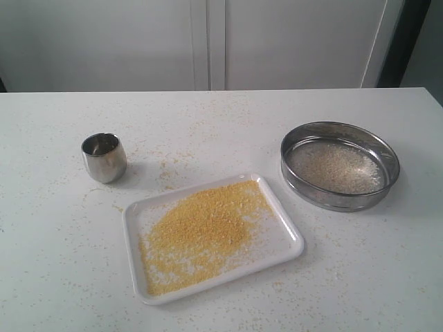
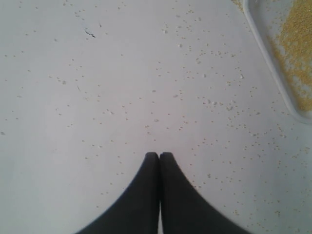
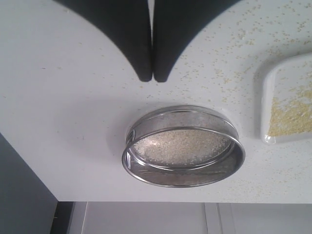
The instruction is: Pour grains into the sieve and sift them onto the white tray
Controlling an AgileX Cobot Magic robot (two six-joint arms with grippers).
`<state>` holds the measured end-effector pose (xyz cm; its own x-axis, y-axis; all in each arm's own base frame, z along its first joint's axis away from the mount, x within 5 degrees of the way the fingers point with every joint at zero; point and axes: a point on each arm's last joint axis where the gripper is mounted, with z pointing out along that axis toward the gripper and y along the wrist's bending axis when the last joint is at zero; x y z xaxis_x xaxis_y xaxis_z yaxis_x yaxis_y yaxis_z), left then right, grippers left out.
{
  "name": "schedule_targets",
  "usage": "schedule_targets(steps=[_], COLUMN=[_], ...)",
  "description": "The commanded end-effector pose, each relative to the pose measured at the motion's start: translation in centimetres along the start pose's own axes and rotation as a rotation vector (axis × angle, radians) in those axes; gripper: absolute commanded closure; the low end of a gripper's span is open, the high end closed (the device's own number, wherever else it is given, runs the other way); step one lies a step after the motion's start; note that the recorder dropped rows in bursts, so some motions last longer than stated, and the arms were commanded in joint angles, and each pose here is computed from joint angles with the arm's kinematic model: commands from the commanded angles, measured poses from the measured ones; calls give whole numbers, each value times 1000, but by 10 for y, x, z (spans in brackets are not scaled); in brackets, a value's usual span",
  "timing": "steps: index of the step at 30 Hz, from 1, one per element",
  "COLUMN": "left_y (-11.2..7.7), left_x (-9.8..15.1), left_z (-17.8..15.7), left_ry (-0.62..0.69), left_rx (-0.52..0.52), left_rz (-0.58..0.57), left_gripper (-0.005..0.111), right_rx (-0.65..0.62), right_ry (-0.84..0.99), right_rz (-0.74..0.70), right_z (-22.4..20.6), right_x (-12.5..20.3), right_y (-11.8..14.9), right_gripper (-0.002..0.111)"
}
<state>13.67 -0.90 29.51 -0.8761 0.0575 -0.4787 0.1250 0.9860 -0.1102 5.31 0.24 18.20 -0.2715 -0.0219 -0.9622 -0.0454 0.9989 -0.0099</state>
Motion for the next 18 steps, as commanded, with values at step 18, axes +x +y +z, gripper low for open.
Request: schedule_targets(steps=[18], left_y=[1], left_x=[18], left_z=[8], left_ry=[-132], left_rx=[-26], left_rz=[15], left_gripper=[107], right_rx=[3], right_ry=[-15], right_rz=[-11], right_z=[0], right_x=[0], right_y=[0], right_gripper=[108])
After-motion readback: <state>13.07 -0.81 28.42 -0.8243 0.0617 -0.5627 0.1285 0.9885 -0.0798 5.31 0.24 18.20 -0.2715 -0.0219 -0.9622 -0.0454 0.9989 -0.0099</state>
